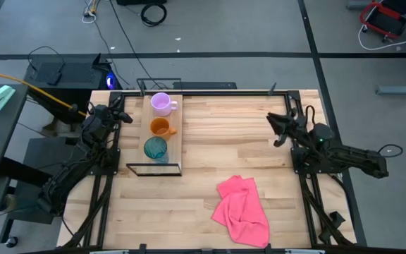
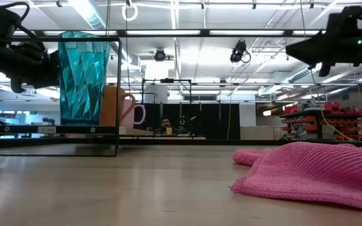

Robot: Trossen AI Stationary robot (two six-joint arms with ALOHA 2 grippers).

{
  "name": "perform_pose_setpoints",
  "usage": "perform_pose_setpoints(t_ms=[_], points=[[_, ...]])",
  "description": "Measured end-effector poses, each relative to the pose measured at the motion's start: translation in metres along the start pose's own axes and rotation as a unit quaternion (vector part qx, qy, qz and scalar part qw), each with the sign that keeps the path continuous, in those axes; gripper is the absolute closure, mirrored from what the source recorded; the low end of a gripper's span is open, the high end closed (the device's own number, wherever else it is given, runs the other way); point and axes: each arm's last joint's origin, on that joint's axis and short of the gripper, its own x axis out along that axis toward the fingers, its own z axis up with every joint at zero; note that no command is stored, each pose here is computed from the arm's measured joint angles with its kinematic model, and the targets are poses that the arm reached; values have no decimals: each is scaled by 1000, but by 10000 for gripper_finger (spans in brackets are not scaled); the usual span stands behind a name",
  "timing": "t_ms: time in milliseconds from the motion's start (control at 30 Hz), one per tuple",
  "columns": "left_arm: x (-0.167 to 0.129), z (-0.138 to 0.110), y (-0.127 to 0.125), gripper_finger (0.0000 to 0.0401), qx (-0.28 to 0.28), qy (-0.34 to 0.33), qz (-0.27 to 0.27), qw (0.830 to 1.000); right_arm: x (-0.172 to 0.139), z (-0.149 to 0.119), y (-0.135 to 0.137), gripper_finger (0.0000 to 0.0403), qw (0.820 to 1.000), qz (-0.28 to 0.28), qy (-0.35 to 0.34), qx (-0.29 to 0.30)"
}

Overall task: Stack small to large cups/mugs on shelf
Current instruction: Return to Home Position

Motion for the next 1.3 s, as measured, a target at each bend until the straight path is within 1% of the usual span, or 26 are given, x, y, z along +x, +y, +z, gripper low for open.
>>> perform_pose_setpoints(t_ms=[133, 200, 367, 533, 800, 1100, 1300], points=[[0, 0, 0, 313, 0, 0, 0, 1000, 0, -5, -8, 315, 995, -95, 20, -30], [0, 0, 0, 311, 0, 0, 0, 1000, -1, -8, -12, 315, 990, -129, 32, -38], [0, 0, 0, 313, 0, 0, 0, 1000, -1, -11, -19, 315, 983, -168, 47, -48], [0, 0, 0, 318, 0, 0, 0, 1000, -1, -9, -27, 315, 976, -208, 42, -56], [0, 0, 0, 310, 0, 0, 0, 1000, -1, -12, -30, 315, 974, -213, 56, -60], [0, 0, 0, 318, 0, 0, 0, 1000, 1, -15, -31, 315, 972, -214, 75, -62], [0, 0, 0, 311, 0, 0, 0, 1000, 1, -15, -31, 315, 972, -214, 75, -62]])
